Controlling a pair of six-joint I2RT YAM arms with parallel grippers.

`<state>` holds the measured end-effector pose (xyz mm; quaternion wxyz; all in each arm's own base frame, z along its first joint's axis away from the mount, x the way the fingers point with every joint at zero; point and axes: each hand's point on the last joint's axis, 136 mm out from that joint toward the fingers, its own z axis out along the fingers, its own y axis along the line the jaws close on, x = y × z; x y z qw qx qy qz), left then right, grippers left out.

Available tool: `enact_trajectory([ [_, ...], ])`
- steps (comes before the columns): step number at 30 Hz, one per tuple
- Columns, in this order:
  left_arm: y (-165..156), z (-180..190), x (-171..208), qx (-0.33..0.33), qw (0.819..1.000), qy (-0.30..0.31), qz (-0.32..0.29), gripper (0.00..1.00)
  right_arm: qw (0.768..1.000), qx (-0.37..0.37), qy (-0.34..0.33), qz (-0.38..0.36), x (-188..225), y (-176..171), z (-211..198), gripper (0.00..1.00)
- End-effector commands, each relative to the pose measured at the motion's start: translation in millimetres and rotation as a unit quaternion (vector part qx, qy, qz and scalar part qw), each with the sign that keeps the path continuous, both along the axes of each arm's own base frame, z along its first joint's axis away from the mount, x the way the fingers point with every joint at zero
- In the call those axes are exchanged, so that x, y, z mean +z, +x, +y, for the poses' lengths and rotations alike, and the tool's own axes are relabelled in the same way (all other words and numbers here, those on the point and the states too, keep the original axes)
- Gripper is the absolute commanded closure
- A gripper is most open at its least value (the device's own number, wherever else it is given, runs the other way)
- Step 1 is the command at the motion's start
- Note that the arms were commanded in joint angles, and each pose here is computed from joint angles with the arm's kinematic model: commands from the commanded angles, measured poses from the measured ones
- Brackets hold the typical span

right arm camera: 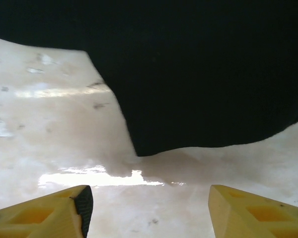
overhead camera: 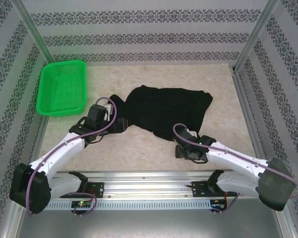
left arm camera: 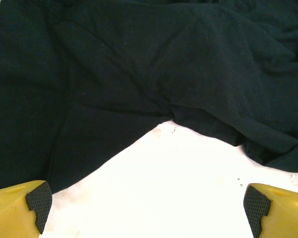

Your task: Fold and stack the t-shirts

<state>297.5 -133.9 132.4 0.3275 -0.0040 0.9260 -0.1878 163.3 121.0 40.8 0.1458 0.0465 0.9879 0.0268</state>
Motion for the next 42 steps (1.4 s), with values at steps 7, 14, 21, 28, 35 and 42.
enact_trajectory([
  [7,-1,24,5,0.048,0.999,-0.011,-0.015,0.00,0.999,-0.037,0.000,-0.018,-21,28,1,0.42],
  [14,-8,40,1,0.072,0.997,-0.016,-0.011,0.00,0.999,-0.034,-0.004,0.002,-33,37,3,0.48],
  [21,-13,51,-2,0.089,0.996,-0.024,-0.010,0.00,0.998,-0.044,-0.026,0.031,-52,25,-10,0.59],
  [28,-13,58,0,0.097,0.995,-0.024,-0.015,0.00,0.998,-0.044,-0.024,0.027,-48,30,-10,0.81],
  [35,-15,67,-7,0.118,0.993,-0.014,-0.003,0.00,0.999,-0.041,-0.026,0.013,-35,32,-13,0.96],
  [42,-24,98,-34,0.195,0.980,-0.001,0.042,0.00,0.999,-0.035,-0.010,-0.034,0,36,-16,1.00],
])
